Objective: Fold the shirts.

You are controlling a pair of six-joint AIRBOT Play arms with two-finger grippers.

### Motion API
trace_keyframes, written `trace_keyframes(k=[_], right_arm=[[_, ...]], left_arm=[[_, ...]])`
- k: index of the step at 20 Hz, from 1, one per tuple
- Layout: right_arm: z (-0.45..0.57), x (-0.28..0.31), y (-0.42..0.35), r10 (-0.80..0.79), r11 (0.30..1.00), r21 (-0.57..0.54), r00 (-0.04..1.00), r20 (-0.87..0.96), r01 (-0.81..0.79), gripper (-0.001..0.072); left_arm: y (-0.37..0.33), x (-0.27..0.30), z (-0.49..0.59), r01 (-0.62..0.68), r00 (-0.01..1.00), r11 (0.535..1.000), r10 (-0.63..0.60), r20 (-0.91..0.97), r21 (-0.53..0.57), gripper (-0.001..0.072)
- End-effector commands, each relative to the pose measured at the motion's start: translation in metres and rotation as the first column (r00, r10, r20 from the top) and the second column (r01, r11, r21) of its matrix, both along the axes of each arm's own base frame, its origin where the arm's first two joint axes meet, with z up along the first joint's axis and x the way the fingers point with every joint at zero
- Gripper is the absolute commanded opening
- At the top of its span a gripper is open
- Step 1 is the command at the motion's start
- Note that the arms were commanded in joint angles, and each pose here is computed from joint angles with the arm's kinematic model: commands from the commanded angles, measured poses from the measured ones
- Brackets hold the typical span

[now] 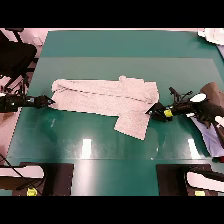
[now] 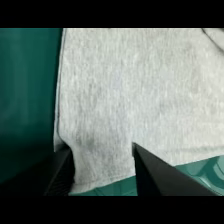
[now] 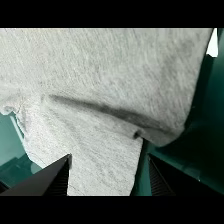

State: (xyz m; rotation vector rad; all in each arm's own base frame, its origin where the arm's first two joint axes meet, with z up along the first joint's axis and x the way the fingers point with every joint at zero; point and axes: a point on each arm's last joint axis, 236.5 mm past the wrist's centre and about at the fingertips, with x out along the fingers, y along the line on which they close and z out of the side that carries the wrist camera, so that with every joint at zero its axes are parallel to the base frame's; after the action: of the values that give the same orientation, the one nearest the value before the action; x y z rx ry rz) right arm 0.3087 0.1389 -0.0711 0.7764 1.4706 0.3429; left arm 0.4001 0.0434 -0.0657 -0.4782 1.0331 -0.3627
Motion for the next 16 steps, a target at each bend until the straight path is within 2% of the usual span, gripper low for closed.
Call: trace_keyframes(k=[1,5,6,7,16], right_arm=[[0.001,-0.003,0.002,0.008,1.0,0.008,1.0,-0.011,-0.008,0.0546],[0.001,-0.004,0.002,0.007,1.0,0.011,1.0,-0.018,-0.007,0.0546],[0.001,-0.004,0.002,0.007,1.0,0.011,1.0,-0.019,-0.007,0.0546],[0.001,-0.005,0.004,0.009,1.0,0.011,1.0,-0.02,-0.009,0.0544],[-0.001,-0.003,0.01,0.008,1.0,-0.001,1.0,-0.011,-0.008,0.0545]], left_arm=[[0.001,-0.001,-0.007,-0.008,1.0,1.0,0.008,-0.025,0.017,0.0422],[0.002,-0.009,-0.012,0.011,0.998,0.999,-0.009,-0.059,0.035,0.0403],[0.001,-0.011,-0.013,0.021,0.998,0.999,-0.019,-0.063,0.036,0.0162],[0.0,-0.012,-0.012,0.03,0.998,0.999,-0.028,-0.061,0.036,0.0033],[-0.001,-0.012,-0.011,0.03,0.998,0.999,-0.028,-0.062,0.028,0.0028]])
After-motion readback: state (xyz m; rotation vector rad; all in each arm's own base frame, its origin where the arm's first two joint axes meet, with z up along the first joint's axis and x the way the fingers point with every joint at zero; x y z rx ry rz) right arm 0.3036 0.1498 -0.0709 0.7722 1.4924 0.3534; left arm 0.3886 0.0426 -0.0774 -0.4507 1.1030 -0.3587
